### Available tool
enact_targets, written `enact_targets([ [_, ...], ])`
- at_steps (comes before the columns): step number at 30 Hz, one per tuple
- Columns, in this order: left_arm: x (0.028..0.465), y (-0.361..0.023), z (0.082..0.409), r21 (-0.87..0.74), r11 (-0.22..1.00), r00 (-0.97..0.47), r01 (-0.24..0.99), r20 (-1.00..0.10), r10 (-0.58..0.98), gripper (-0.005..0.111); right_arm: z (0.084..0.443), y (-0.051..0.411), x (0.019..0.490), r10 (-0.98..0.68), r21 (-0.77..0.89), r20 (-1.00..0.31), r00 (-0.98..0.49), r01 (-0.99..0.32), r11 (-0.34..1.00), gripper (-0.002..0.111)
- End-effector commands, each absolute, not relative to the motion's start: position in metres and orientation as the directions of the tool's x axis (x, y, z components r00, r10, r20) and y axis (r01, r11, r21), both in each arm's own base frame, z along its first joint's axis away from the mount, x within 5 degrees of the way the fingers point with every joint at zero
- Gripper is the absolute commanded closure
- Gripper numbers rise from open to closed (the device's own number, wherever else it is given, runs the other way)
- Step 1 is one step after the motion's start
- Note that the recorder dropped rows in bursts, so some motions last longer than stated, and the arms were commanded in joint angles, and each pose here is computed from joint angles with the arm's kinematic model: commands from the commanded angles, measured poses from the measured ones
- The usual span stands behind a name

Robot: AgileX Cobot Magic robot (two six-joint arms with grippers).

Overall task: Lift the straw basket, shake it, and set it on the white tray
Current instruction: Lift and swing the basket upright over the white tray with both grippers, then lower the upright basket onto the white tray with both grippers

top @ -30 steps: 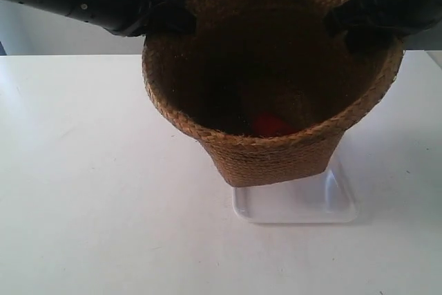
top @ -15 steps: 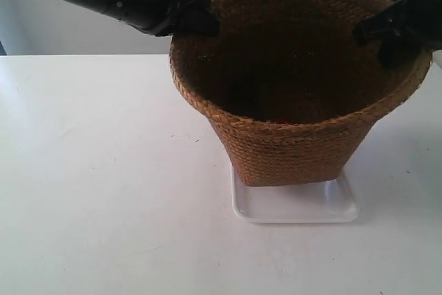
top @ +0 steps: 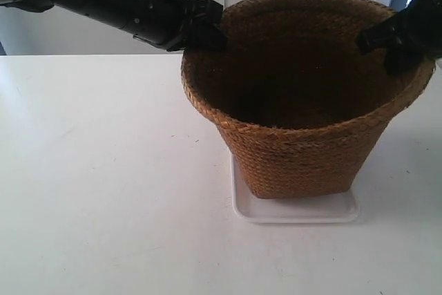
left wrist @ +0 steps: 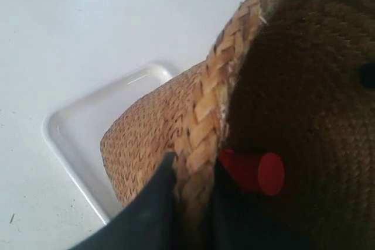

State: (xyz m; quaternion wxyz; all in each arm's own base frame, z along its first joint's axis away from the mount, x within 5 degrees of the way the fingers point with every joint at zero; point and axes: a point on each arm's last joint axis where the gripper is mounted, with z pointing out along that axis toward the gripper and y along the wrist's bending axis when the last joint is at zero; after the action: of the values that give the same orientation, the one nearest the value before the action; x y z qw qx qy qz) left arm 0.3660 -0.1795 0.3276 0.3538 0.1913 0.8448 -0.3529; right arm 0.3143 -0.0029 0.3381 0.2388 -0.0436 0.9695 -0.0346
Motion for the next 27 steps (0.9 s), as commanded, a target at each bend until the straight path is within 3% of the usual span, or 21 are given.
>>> enact_targets([
  [1,0.368,-0.176,0.336,-0.433,0.693,-0.641,0.577,-0.766,0.055,0.107,0.328,-0.013,0.313,-0.098,-0.142,-0.444,-0.891,-0.038,0.989,0.108],
  [13,0.378,-0.179,0.313,-0.433,0.704,-0.675,0.563,-0.732,0.089,0.107,0.321,-0.014,0.313,-0.099,-0.150,-0.433,-0.896,-0.037,0.988,0.108],
  [27,0.380,-0.178,0.314,-0.397,0.712,-0.645,0.579,-0.757,0.103,0.107,0.320,-0.013,0.315,-0.061,-0.132,-0.460,-0.886,0.000,0.991,0.108],
])
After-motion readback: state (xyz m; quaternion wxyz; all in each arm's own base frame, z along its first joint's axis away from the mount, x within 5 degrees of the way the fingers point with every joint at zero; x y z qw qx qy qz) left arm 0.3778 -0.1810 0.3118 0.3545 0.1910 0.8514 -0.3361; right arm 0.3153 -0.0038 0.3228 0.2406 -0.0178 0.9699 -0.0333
